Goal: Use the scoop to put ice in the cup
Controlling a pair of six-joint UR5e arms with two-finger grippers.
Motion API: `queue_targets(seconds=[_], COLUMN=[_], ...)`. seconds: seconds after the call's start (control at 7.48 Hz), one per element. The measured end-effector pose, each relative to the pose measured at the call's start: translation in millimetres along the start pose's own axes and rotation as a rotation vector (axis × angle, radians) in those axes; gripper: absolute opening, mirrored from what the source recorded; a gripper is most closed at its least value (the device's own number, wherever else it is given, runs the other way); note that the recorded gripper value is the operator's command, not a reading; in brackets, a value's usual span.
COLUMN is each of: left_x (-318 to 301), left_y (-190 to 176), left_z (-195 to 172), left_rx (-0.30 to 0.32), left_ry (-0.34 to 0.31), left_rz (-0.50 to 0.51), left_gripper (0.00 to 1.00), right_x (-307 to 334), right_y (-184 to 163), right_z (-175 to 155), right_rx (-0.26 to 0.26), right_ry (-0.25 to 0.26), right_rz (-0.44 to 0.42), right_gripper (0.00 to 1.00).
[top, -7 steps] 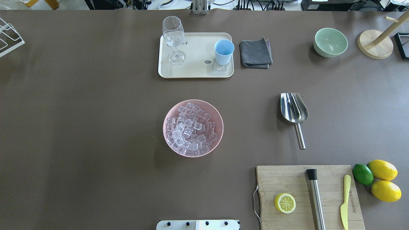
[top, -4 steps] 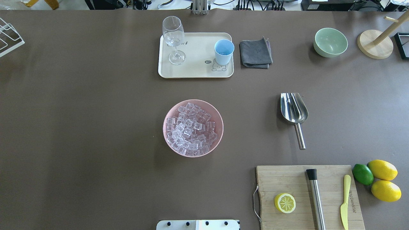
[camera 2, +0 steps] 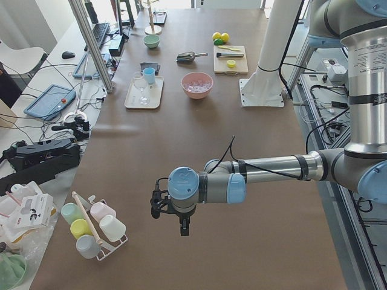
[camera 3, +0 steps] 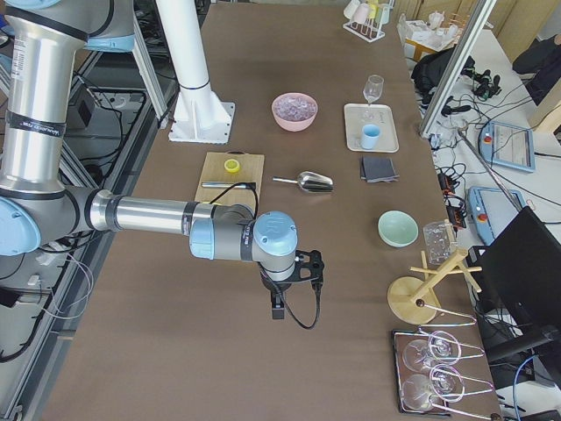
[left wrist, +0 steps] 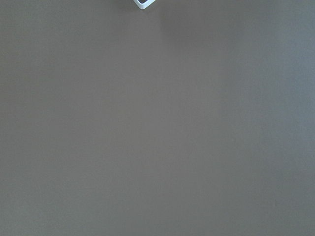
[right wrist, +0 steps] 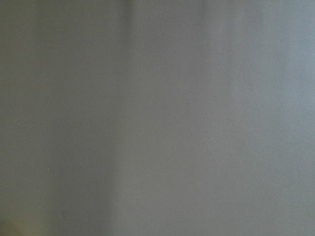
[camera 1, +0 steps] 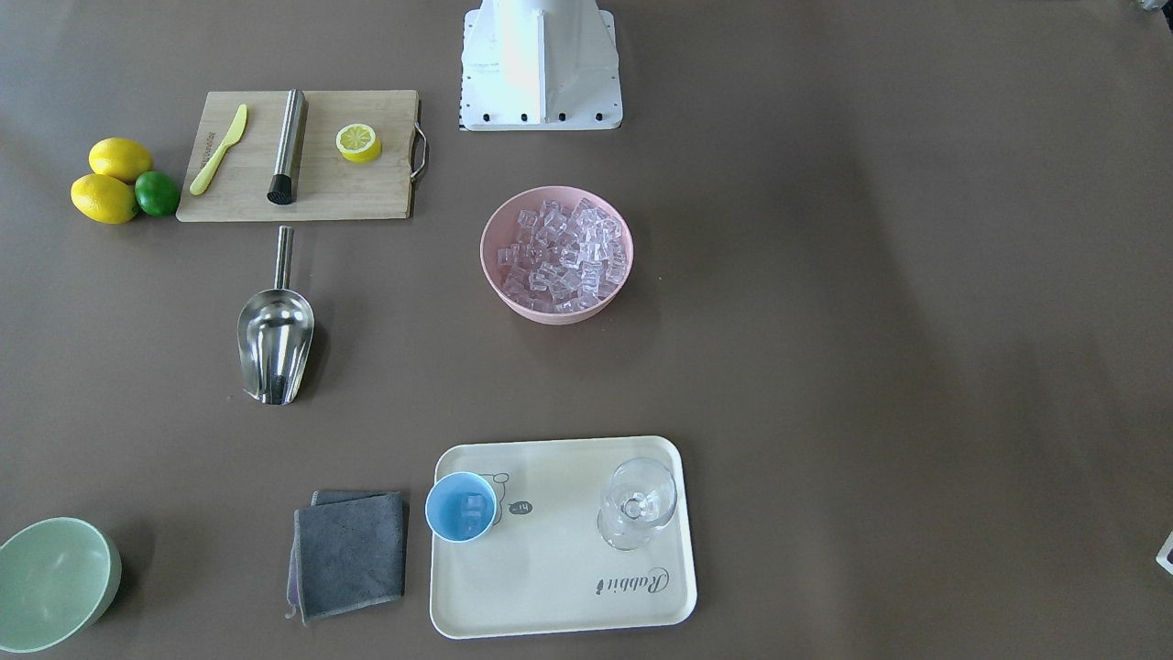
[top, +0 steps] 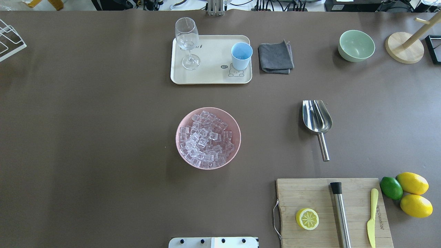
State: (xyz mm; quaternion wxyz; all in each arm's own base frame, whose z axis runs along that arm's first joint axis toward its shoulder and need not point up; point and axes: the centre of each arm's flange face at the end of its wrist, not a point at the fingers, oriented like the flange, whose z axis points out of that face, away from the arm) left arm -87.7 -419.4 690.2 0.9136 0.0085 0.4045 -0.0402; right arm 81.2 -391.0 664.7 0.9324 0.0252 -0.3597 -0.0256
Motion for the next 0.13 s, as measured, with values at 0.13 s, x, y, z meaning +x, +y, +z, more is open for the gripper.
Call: queue_targets(seconds=[0.13], left_x=[0.0], left_y=[0.0], left_z=[0.0], left_rx=[0.0], left_ry=[0.0], left_rz=[0.0], left_gripper=[0.99], right_x=[-0.8], right_y=[-0.7], right_z=[-0.8], right_rx=[0.002], right_ry=[0.0], right_rz=[-0.001], right_gripper=[1.0])
